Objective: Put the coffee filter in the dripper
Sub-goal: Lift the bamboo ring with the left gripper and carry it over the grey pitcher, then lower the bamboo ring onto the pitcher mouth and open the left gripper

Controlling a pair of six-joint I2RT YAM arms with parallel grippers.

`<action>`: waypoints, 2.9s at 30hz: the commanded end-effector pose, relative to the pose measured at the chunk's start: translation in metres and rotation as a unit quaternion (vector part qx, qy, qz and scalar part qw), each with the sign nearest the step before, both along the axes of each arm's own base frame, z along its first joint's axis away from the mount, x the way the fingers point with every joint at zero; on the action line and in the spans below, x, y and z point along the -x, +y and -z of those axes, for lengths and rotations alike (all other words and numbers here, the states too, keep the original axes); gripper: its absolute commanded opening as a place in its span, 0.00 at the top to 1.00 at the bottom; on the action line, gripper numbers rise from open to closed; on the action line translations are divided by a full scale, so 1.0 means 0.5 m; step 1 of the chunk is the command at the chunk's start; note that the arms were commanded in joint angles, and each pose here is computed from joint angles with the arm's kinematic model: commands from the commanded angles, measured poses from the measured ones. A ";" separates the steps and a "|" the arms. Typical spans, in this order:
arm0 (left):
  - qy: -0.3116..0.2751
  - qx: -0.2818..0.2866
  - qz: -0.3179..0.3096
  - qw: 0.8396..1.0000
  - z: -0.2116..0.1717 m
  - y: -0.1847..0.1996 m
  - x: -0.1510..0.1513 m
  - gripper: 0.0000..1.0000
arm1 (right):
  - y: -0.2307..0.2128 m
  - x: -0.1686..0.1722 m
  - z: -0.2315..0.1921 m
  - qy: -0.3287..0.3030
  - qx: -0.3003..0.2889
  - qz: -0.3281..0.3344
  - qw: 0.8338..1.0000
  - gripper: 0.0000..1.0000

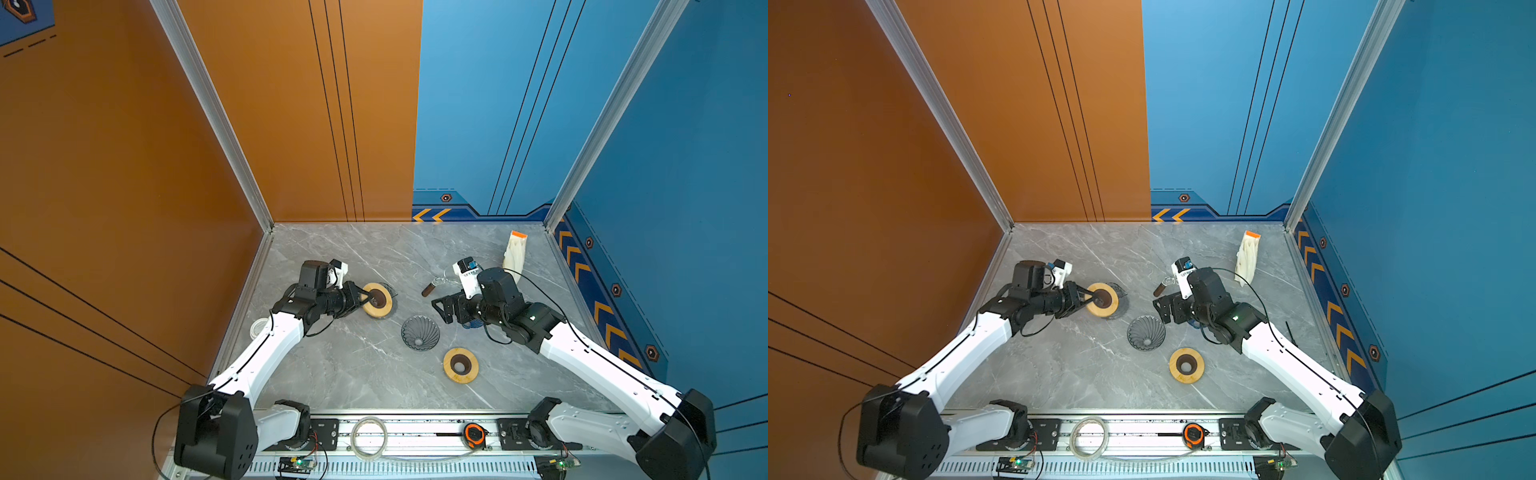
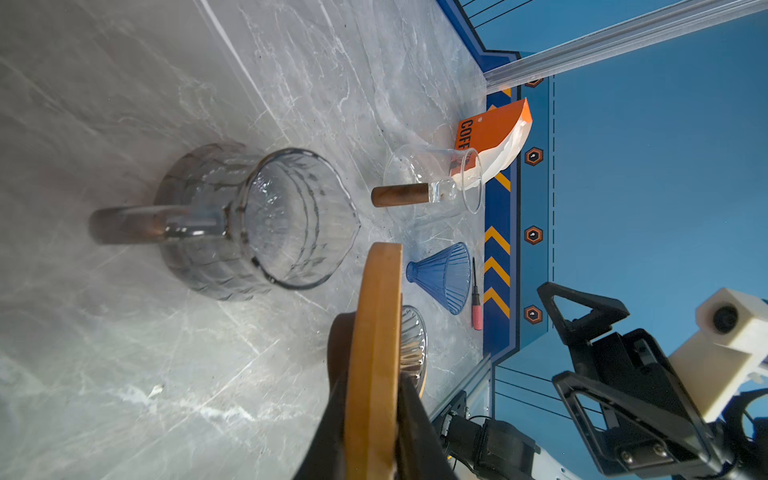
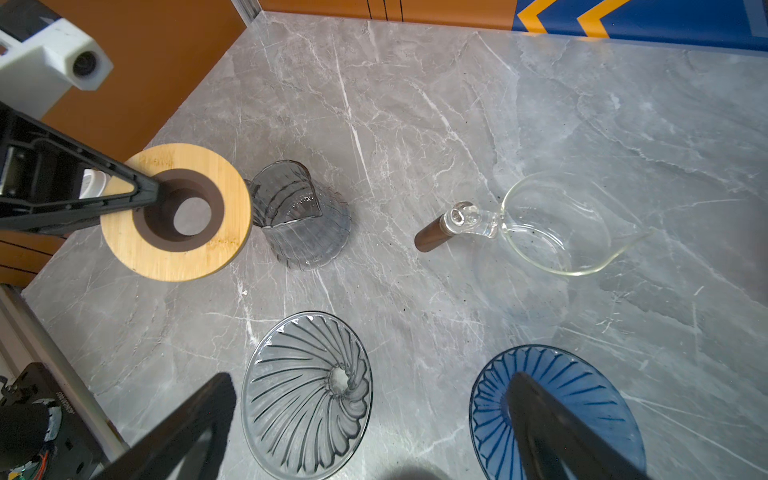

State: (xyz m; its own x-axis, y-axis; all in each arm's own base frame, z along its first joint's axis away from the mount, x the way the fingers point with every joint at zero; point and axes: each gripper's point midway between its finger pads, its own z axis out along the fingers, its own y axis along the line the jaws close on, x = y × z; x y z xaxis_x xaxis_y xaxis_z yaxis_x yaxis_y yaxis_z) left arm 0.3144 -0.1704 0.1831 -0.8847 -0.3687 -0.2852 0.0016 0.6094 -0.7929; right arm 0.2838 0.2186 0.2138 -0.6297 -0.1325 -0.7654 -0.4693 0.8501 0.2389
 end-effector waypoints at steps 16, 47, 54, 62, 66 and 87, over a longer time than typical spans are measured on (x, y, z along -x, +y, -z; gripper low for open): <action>-0.030 0.044 0.052 0.997 -0.010 -0.040 -0.108 1.00 | 0.007 -0.021 0.004 -0.009 -0.001 0.009 1.000 0.00; 0.023 0.036 0.038 0.998 0.089 -0.016 -0.121 0.91 | 0.010 -0.027 0.003 -0.008 -0.002 0.008 1.000 0.00; 0.027 0.039 0.033 0.998 0.095 -0.012 -0.124 0.88 | 0.011 -0.028 0.001 -0.009 -0.003 0.008 1.000 0.00; 0.031 0.040 0.029 0.998 0.097 -0.002 -0.123 0.82 | 0.006 -0.029 0.001 -0.011 0.007 0.007 1.000 0.00; 0.037 0.035 0.029 0.998 0.103 0.001 -0.118 0.78 | 0.006 -0.029 0.001 -0.010 0.006 0.007 1.000 0.00; 0.041 0.021 0.024 0.999 0.105 0.020 -0.104 0.68 | 0.002 -0.020 0.003 -0.006 0.008 0.007 1.000 0.00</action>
State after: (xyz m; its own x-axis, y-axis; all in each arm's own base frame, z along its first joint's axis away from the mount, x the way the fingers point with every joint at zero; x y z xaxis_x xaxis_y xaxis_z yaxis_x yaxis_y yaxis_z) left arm 0.3710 -0.1672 0.1314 -0.9238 -0.3345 -0.1864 -0.0355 0.5595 -0.8281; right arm 0.2936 0.2224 0.2068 -0.6293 -0.1341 -0.7655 -0.4636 0.8553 0.2313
